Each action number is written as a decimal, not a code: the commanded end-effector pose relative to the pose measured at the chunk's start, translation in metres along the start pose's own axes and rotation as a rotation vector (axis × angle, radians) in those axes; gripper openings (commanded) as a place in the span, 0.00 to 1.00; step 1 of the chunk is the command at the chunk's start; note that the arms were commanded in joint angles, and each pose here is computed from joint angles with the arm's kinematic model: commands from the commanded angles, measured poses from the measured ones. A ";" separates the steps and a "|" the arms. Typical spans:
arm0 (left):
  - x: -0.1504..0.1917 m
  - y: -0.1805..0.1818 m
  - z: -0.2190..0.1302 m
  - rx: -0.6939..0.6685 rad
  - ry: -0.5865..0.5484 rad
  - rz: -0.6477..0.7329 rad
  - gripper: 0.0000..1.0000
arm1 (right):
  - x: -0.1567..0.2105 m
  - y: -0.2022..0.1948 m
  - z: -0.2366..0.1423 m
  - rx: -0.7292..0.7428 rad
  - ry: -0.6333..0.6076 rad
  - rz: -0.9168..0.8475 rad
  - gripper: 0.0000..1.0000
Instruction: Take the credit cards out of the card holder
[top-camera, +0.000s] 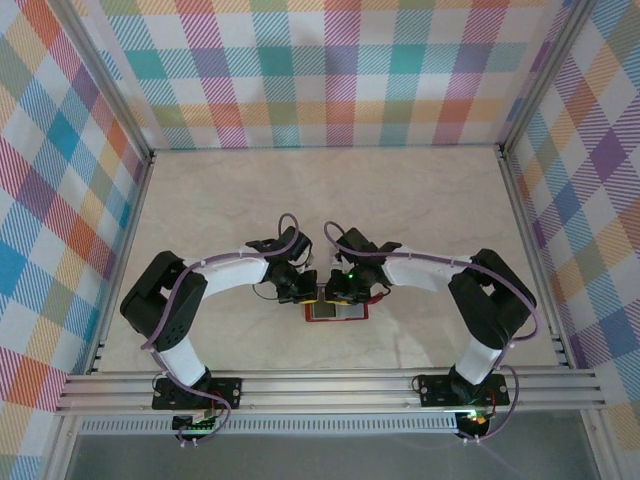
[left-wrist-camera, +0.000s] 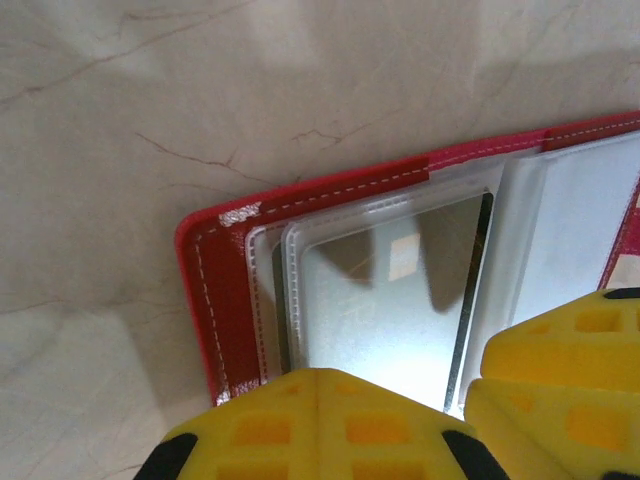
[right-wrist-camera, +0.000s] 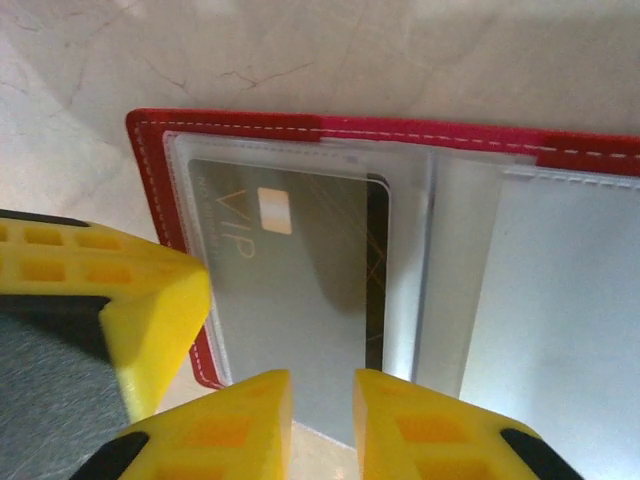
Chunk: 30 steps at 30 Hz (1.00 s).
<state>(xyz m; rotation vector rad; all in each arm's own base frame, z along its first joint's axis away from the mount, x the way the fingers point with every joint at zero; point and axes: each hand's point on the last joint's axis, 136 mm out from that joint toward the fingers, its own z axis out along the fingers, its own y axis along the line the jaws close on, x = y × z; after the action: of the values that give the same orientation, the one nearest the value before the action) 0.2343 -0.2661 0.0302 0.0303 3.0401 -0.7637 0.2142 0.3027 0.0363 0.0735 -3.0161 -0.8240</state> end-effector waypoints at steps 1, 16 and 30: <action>0.007 0.006 0.006 -0.036 0.013 0.007 0.02 | -0.004 0.004 0.002 -0.011 0.004 -0.013 0.24; 0.007 0.014 0.004 -0.076 0.007 0.019 0.02 | -0.003 -0.023 0.002 0.128 0.008 0.000 0.23; 0.014 0.039 -0.008 -0.155 -0.011 0.016 0.02 | -0.009 0.011 -0.024 -0.017 -0.074 -0.017 0.24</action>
<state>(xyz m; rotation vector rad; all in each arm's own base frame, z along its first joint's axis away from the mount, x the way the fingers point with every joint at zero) 0.2344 -0.2492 0.0229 0.0459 3.0358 -0.6280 0.2210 0.2976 0.0514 0.0933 -3.0772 -0.7988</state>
